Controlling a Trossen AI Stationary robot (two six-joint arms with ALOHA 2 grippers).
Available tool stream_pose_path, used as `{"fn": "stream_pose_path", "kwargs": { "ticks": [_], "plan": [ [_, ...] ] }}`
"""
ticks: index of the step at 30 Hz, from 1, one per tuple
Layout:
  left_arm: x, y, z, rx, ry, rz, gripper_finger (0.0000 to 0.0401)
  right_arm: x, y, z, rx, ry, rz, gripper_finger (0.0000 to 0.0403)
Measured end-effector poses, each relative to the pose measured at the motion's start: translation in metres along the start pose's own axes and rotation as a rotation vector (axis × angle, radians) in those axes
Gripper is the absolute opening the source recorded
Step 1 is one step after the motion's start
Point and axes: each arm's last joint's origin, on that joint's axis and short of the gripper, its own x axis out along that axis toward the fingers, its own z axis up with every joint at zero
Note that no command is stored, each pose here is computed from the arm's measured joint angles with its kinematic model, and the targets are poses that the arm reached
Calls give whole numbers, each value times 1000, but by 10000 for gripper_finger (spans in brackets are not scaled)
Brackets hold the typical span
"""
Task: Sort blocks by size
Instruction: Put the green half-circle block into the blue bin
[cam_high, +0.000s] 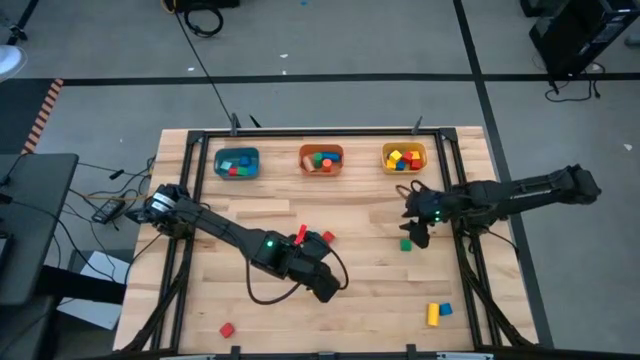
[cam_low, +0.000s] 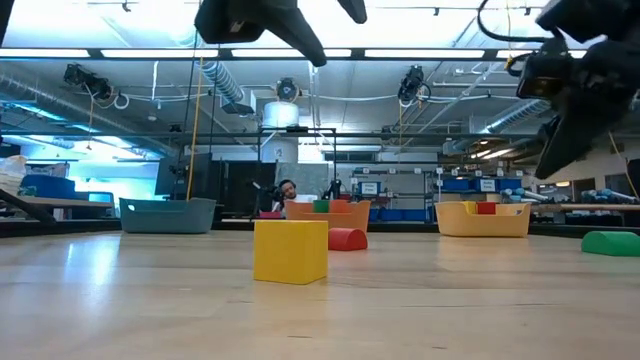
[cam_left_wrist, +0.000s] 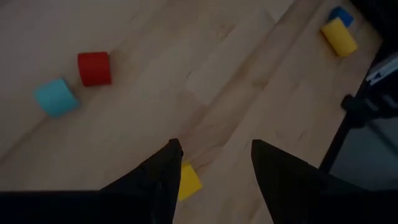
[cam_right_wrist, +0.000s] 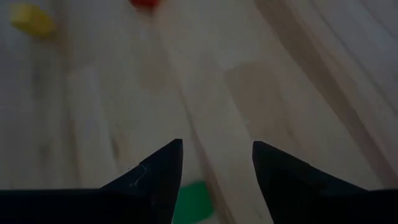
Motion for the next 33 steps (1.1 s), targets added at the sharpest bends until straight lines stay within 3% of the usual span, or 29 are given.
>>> {"fn": "stream_pose_path", "kwargs": {
  "ticks": [8, 14, 25, 33],
  "plan": [
    [-11, 3, -15, 168, 27, 67, 202, 17, 11, 13, 357, 302, -281, 209],
    [-38, 13, -37, 253, -19, 102, 202, 43, 15, 11, 555, 429, -357, 209],
    [-51, 60, -93, 168, -65, -144, 202, 64, 33, 8, 762, 425, -329, 209],
    [-54, 85, -124, 118, -41, -295, 202, 74, 39, 0, 829, 449, -399, 209]
  ]
}}
